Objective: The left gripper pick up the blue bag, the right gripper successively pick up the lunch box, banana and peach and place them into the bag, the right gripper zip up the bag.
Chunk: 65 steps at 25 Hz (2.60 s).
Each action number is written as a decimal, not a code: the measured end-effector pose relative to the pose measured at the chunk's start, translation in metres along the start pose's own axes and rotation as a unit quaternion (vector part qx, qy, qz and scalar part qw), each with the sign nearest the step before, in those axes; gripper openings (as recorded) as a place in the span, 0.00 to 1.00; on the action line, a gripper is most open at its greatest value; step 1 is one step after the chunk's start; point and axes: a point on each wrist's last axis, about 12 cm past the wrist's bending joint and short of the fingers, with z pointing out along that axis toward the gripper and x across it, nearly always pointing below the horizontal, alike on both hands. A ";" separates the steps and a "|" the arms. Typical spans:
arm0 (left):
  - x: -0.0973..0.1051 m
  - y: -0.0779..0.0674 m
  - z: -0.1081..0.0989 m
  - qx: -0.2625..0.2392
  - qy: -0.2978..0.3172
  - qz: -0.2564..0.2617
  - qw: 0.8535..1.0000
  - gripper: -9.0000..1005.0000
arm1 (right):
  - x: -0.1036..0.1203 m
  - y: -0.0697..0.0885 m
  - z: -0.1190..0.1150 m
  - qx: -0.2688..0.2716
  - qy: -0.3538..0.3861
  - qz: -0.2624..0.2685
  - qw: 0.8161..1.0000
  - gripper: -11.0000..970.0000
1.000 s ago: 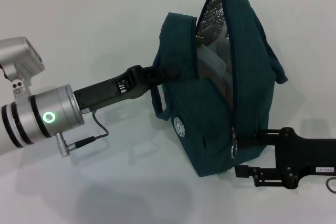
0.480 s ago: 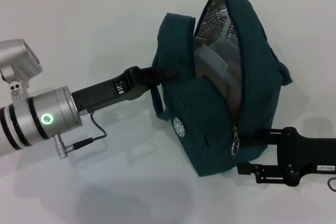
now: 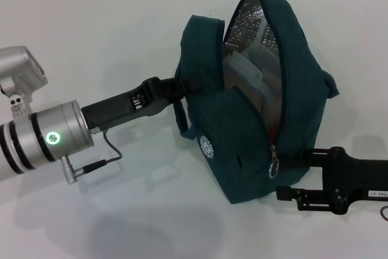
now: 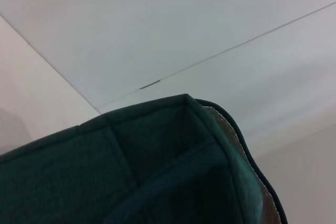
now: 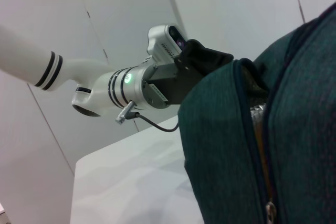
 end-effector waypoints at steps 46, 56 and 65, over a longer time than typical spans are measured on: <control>0.002 0.001 -0.004 -0.003 -0.004 -0.003 1.000 0.04 | 0.013 0.020 -0.009 -0.016 0.011 -0.016 1.000 0.68; 0.003 0.002 -0.005 -0.004 -0.005 -0.004 1.000 0.04 | 0.009 0.015 -0.012 0.003 -0.007 -0.016 1.000 0.68; 0.002 0.001 -0.003 -0.003 -0.002 -0.001 1.000 0.05 | 0.001 0.011 -0.005 0.001 -0.015 -0.026 1.000 0.68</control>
